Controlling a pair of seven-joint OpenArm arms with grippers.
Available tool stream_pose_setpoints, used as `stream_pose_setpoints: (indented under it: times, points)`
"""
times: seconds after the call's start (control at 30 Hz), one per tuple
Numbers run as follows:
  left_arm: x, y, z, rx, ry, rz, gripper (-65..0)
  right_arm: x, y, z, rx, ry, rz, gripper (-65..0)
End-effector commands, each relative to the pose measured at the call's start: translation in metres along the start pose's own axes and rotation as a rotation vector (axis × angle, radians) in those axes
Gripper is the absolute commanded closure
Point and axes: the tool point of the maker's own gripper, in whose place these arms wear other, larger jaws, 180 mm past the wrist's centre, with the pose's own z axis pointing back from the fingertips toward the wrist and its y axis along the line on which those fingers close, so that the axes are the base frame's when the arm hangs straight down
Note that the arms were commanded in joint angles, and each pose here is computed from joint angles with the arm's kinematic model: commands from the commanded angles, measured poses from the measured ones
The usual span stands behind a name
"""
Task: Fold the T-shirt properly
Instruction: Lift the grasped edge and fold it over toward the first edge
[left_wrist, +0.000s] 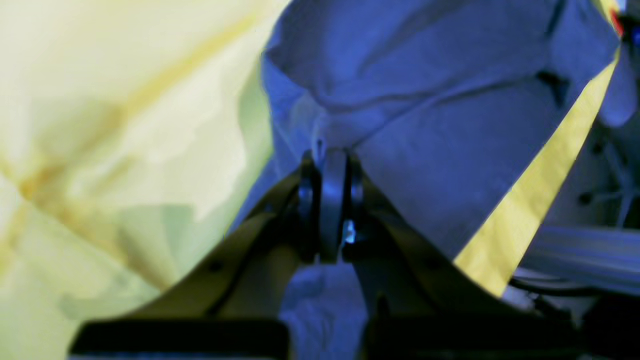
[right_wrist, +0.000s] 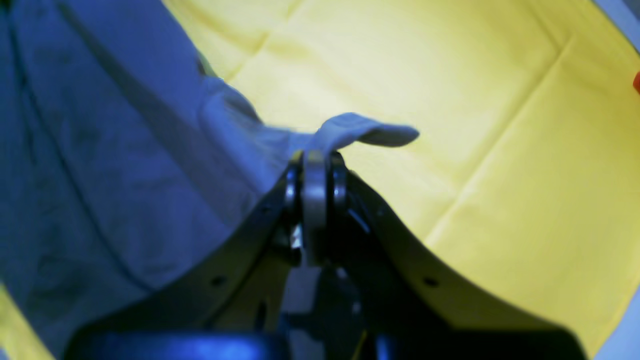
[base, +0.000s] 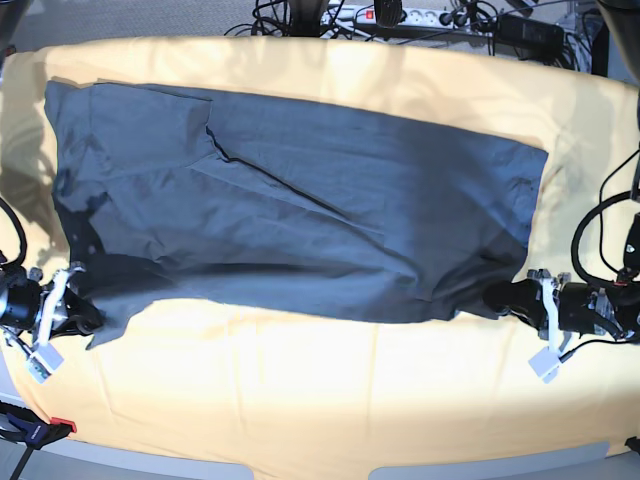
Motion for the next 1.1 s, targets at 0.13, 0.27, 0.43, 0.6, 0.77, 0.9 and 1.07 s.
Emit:
stream_pose_setpoints:
  times: [0.13, 0.27, 0.43, 0.6, 0.77, 0.9, 1.07]
  points:
    - [0.014, -0.003, 0.035, 0.054, -0.015, -0.081, 0.0, 0.015, -0.021, 0.029, -0.064, -0.02, 0.037, 0.0]
    - [0.004, 0.001, 0.044, 0.077, 0.01, -0.07, 0.0, 0.01, -0.018, 0.036, -0.029, 0.003, 0.012, 0.0]
    - [-0.032, -0.001, 0.038, 0.062, 0.085, -0.03, 0.0, -0.005, -0.006, 0.033, 0.029, 0.06, -0.02, 0.0]
    - [-0.044, -0.015, 0.04, 0.051, 0.129, -0.073, 0.0, -0.026, 0.001, 0.028, 0.046, 0.106, -0.042, 0.0]
    - [-0.046, -0.021, 0.061, 0.089, 0.166, -0.125, 0.0, -0.055, 0.003, 0.024, 0.035, 0.19, -0.048, 0.0]
    - [-0.05, -0.019, 0.075, 0.121, 0.184, -0.127, 0.0, -0.07, -0.005, 0.025, -0.014, 0.246, -0.025, 0.0]
    - [-0.054, -0.017, 0.081, 0.135, 0.199, -0.122, 0.0, -0.065, -0.004, 0.023, -0.01, 0.214, -0.027, 0.0]
